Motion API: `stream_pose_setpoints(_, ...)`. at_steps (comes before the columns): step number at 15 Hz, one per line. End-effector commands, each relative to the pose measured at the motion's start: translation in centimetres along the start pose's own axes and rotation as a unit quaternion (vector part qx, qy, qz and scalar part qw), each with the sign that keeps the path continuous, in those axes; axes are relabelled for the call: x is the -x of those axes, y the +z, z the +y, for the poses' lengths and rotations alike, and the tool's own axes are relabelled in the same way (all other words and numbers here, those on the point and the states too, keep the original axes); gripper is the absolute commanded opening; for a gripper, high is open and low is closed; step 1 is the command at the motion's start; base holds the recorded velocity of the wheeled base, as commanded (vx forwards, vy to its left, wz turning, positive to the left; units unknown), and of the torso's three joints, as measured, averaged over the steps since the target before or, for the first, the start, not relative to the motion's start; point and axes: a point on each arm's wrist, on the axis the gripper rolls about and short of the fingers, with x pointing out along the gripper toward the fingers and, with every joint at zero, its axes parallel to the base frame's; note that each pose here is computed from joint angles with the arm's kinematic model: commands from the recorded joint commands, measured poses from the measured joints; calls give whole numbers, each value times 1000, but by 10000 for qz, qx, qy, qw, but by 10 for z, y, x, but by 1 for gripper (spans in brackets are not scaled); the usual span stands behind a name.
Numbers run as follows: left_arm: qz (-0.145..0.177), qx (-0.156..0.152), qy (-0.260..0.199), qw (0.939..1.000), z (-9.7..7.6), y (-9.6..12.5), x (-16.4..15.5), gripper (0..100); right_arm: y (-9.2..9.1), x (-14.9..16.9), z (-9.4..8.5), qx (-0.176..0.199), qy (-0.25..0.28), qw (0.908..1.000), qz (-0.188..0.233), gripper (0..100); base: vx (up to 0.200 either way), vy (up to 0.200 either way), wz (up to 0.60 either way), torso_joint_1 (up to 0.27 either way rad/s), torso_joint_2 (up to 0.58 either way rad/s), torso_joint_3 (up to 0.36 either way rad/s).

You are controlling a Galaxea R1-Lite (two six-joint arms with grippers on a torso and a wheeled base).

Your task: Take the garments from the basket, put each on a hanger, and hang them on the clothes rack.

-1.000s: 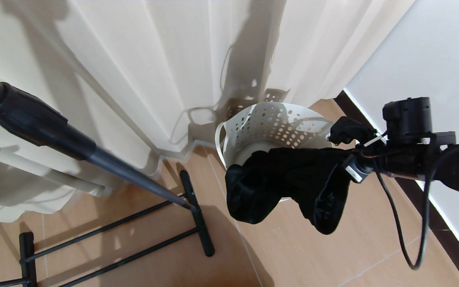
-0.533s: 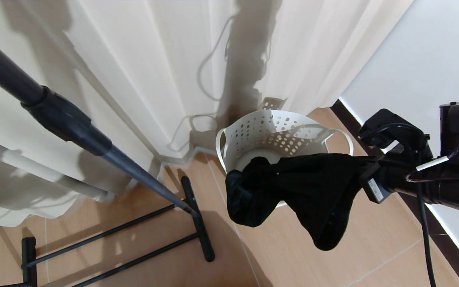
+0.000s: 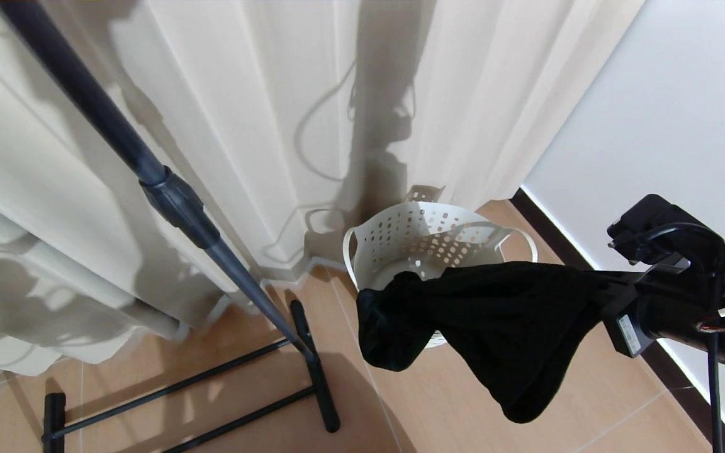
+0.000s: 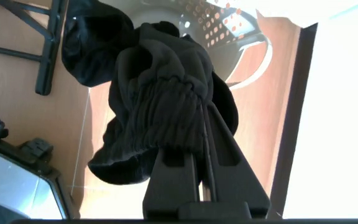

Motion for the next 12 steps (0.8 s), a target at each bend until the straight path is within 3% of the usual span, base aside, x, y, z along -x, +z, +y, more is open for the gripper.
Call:
stream_pose_setpoints(1, -13, 2, 3, 10000, 0, 0, 0, 100, -2, 3, 0, 1, -4, 10000, -13, 0, 0, 0, 0, 119, -413, -66)
stream_pose_setpoints(6, -14, 2, 11, 10000, 0, 0, 0, 100, -4, 2, 1, 14, -8, 10000, -44, 0, 0, 0, 0, 149, -431, -79)
stream_pose_setpoints(8, -6, 2, 11, 10000, 0, 0, 0, 100, -2, 2, 2, -3, -72, 9996, -271, 0, 0, 0, 0, 56, -139, 97)
stream_pose_setpoints(12, -6, 2, 11, 10000, 0, 0, 0, 100, -3, 2, 2, 34, -75, 9996, -278, 0, 0, 0, 0, 16, -24, 183)
